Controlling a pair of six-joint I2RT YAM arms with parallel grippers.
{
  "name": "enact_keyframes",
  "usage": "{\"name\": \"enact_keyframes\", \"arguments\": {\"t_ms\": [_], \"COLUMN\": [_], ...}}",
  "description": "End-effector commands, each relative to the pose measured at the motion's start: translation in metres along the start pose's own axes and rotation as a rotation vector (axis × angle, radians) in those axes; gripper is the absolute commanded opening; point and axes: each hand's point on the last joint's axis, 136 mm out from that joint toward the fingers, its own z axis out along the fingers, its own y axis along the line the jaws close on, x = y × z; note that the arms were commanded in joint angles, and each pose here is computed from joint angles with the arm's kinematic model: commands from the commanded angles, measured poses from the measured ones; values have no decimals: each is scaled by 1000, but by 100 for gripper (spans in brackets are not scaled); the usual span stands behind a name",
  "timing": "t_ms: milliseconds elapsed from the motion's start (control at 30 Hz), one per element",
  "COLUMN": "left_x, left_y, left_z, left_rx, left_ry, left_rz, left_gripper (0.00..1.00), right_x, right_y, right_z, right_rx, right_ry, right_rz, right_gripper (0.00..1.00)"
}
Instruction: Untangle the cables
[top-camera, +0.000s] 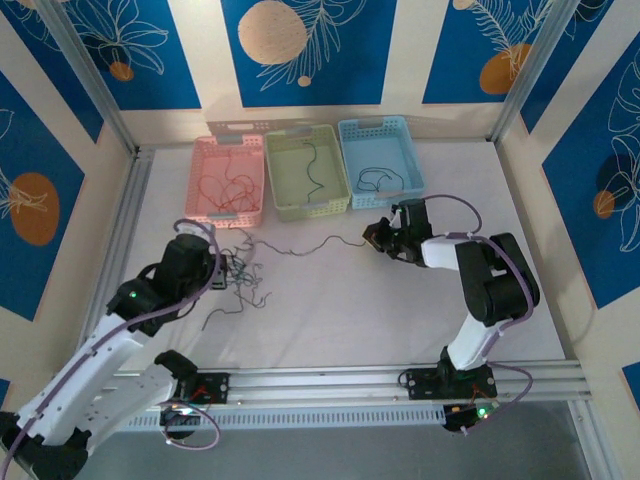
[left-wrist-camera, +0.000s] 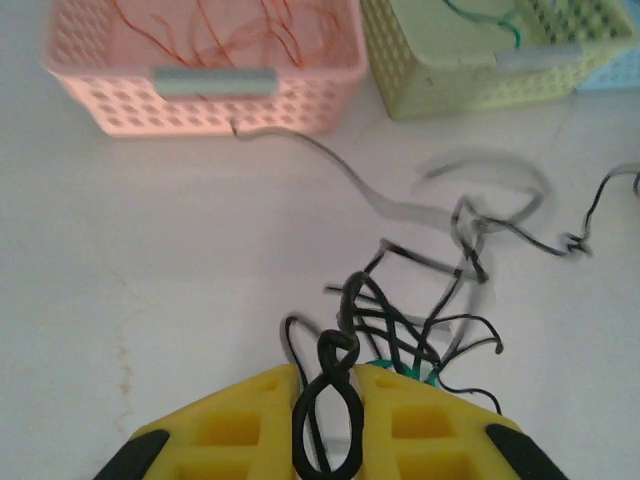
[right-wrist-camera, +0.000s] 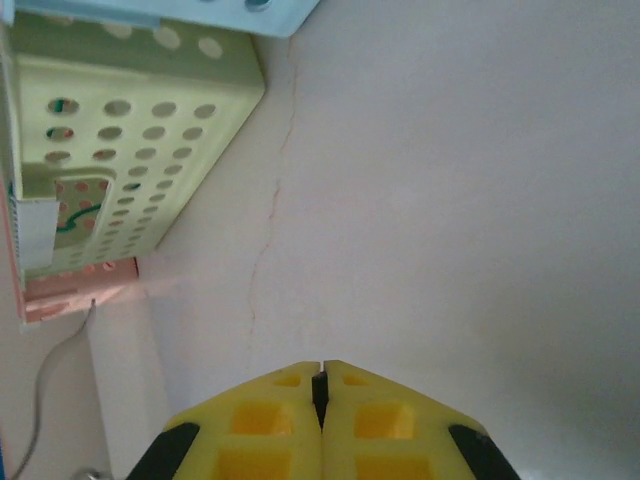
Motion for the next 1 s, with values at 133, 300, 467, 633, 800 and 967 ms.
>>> {"name": "enact_keyframes", "arguments": {"t_ms": [133,300,467,633,800,967], "left_x": [-39,-46,-45,-36,-18,-1], "left_y": [61,69,61,30,14,9], "left_z": [-69,-85,-84,-64,-46,-34], "left_rx": [-266,-296,-236,-83,-7,20], "left_ry": [-157,-191,-203,-142,-60,16], "left_rz": [38,53,57,81,117,148], "left_gripper": [0,0,0,0,0,0], "right_x": [-25,-32,-34,-31,-23,-17], "right_y": [-26,-34,-35,-22,3,33], "right_z": [-23,-36,-38,-36,-35,-62], "right_rx": [74,98,84,44,-26,20], "right_ry": [-154,-203,-199,-186,-137,-151], "right_rz": [83,95,96,42,-43,-197], "right_gripper": [0,0,0,0,0,0]}}
